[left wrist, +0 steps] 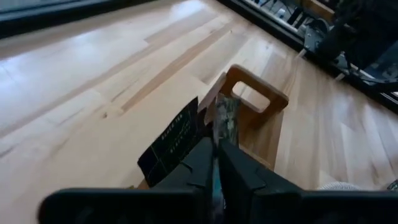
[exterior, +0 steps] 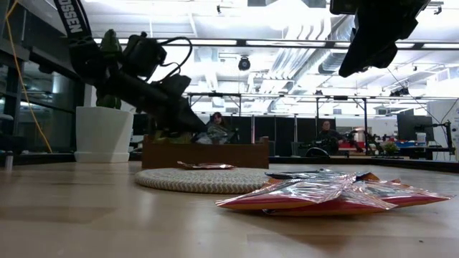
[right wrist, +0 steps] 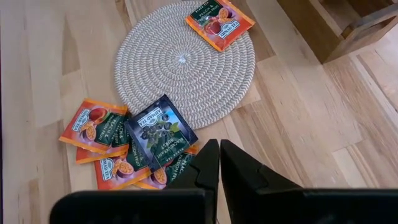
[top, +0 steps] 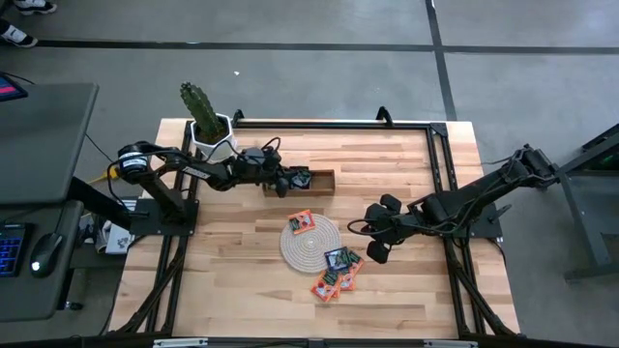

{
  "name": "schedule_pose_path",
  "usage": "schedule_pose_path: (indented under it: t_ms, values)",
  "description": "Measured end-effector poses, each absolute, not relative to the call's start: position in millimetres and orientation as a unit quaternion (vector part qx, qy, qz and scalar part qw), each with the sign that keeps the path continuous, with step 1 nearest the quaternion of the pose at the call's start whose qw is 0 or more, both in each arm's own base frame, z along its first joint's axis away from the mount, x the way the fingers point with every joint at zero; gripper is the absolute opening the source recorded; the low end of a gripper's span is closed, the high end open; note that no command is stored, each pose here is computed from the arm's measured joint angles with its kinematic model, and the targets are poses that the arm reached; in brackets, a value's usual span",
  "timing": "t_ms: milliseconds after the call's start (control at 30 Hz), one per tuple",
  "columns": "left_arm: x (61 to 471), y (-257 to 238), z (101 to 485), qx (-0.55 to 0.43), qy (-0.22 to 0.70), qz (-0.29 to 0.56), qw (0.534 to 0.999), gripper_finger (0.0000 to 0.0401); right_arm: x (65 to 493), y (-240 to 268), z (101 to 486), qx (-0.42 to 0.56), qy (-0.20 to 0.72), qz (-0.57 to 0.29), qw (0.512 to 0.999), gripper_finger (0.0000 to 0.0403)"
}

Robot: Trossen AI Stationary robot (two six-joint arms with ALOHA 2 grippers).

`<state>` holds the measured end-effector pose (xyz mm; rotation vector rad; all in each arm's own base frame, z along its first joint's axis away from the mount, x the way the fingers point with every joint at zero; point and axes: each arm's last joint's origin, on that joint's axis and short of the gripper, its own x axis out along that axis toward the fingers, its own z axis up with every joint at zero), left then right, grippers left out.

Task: Pick & Place Tea
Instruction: Put the purple tea bag into the middle section of the wooden organizer

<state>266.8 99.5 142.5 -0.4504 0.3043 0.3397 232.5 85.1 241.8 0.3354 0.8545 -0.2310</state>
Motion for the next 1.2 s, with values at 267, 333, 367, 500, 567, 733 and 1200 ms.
schedule_pose_path:
  t_ms: [267, 333, 367, 500, 567, 733, 1200]
  values:
    - [267.4, 98.8, 143.7, -0.223, 0.146, 0.149, 0.952, 0.013, 232.5, 85.1, 241.8, 0.161, 0.412, -0.111, 0.89, 0.0012]
    - [267.5, 98.2, 143.6, -0.224, 0.148, 0.14, 0.953, 0.015, 232.5, 85.2, 241.8, 0.161, 0.412, -0.111, 0.89, 0.0012]
    - [267.6, 98.2, 143.9, -0.222, 0.147, 0.138, 0.954, 0.0157, 232.5, 85.1, 241.8, 0.161, 0.412, -0.111, 0.89, 0.0012]
    - [266.3, 98.0, 152.0, -0.208, 0.13, 0.139, 0.96, 0.0169, 232.5, 85.1, 241.8, 0.161, 0.412, -0.111, 0.89, 0.0012]
    - [266.4, 98.7, 157.6, -0.202, 0.113, 0.145, 0.962, 0.0169, 232.5, 85.2, 241.7, 0.162, 0.412, -0.111, 0.89, 0.0012]
    - [265.5, 98.5, 155.3, -0.204, 0.124, 0.149, 0.96, 0.0169, 232.5, 85.1, 241.8, 0.162, 0.412, -0.111, 0.89, 0.0012]
    - [264.6, 101.5, 155.5, -0.191, 0.116, 0.199, 0.954, 0.0169, 232.6, 85.2, 241.8, 0.161, 0.412, -0.11, 0.89, 0.0012]
